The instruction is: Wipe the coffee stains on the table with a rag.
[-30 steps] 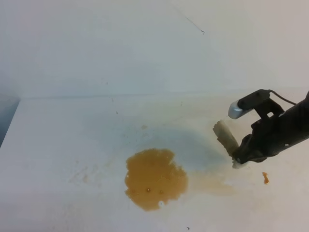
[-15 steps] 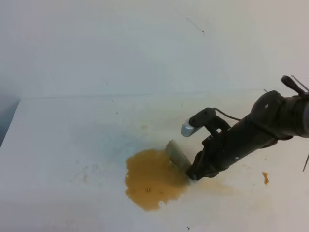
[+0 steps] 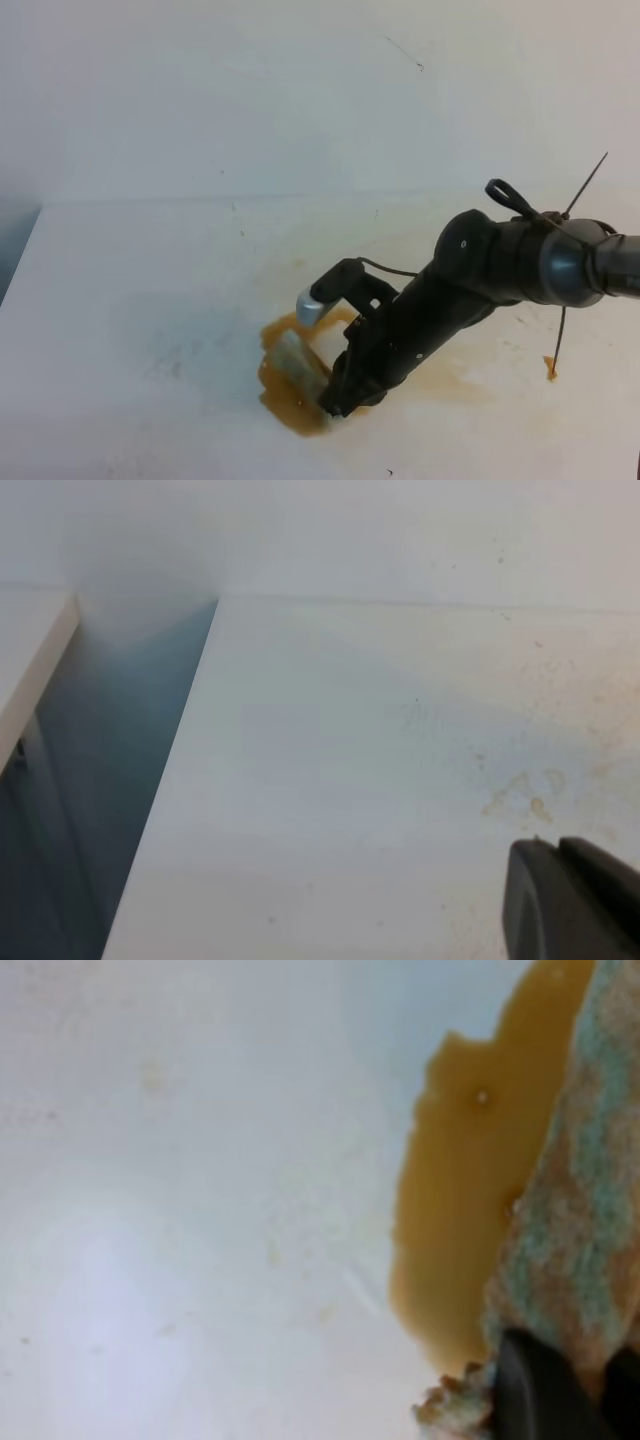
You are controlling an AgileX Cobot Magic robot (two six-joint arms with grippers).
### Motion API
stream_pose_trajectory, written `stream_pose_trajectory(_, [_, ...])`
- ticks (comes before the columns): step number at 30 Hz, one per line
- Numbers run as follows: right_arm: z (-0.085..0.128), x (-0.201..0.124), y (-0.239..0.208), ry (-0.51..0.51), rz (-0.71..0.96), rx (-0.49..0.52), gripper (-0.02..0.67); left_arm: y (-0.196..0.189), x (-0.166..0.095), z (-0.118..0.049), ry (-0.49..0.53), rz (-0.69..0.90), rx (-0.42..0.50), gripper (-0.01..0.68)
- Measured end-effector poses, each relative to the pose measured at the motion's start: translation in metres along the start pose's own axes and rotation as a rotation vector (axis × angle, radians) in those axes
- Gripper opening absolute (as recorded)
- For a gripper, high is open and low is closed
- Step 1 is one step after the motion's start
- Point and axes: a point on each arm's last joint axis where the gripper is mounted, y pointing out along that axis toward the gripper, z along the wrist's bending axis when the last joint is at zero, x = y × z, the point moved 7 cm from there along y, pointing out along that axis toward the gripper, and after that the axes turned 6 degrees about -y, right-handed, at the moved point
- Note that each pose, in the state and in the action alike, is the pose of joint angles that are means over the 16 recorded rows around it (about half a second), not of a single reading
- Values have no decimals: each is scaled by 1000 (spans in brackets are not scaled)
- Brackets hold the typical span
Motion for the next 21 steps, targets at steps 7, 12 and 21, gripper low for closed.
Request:
stream_pose_trajectory(7, [18,26,-5,-11,-48,70,48,0,0,0,0,-1,0,0])
stream_pose_trajectory(12, [28,42,-9,8,-95,131,48,0,0,0,0,-3,0,0])
stream_pose_trajectory(21, [37,40,13,88,-90,250,48,0,0,0,0,-3,0,0])
